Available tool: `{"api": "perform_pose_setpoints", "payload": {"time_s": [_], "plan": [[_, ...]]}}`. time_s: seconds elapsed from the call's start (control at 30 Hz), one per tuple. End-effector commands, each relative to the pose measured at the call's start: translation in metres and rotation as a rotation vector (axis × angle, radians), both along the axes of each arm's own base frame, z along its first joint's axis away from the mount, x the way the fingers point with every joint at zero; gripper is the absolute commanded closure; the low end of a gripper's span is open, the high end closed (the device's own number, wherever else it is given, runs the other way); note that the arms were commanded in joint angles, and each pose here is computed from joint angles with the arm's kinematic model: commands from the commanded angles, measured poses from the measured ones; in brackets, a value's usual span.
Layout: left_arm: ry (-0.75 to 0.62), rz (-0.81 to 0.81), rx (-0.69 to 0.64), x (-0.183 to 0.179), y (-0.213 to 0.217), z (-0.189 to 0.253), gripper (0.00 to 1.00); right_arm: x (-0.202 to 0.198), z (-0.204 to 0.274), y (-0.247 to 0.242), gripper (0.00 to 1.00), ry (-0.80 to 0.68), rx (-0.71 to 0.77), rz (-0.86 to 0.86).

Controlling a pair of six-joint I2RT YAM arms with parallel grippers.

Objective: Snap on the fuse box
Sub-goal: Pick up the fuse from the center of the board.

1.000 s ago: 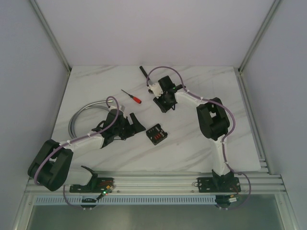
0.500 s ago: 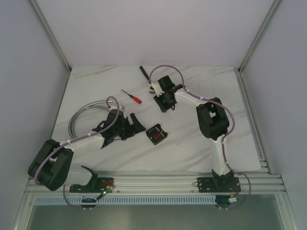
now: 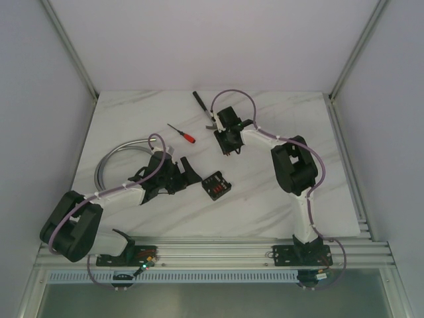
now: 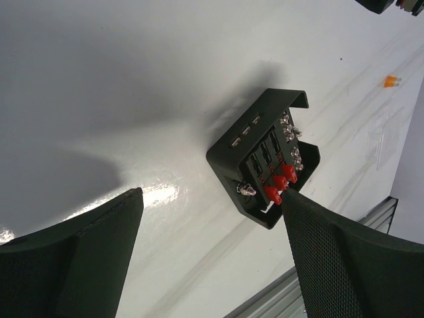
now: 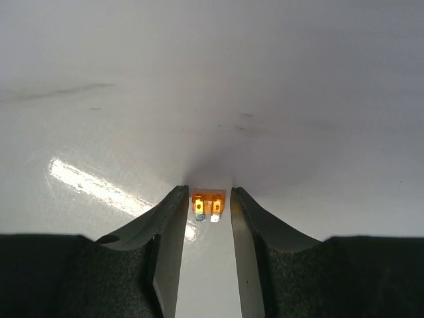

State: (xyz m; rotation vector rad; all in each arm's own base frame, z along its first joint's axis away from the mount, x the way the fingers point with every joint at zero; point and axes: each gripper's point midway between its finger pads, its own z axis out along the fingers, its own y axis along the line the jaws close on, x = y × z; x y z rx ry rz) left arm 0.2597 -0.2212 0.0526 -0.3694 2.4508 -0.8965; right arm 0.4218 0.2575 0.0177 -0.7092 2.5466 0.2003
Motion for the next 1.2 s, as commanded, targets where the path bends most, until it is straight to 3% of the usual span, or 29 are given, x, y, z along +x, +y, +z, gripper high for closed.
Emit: {"api": "perform_pose_setpoints", "payload": {"time_s": [0.0,0.2,0.6,0.9,1.17], "plan": [[0.005,-0.017,-0.012,0.003,-0.007,0.005,0.06,-0.054,-0.054,-0.040,0.62,0.201,-0.183,-0.064],[0.001,-0.018,-0.010,0.002,-0.008,0.006,0.06,-0.061,-0.054,-0.038,0.62,0.214,-0.182,-0.044],[-0.036,-0.029,0.001,0.006,-0.013,0.011,0.07,-0.053,-0.037,-0.030,0.76,0.142,-0.125,-0.060],[-0.218,-0.021,-0.015,0.033,-0.035,0.044,0.15,-0.043,0.030,-0.010,0.75,-0.017,0.097,-0.143],[-0.458,-0.049,-0.065,0.053,-0.065,0.075,0.22,-0.044,0.098,0.008,0.74,-0.142,0.355,-0.208]]}}
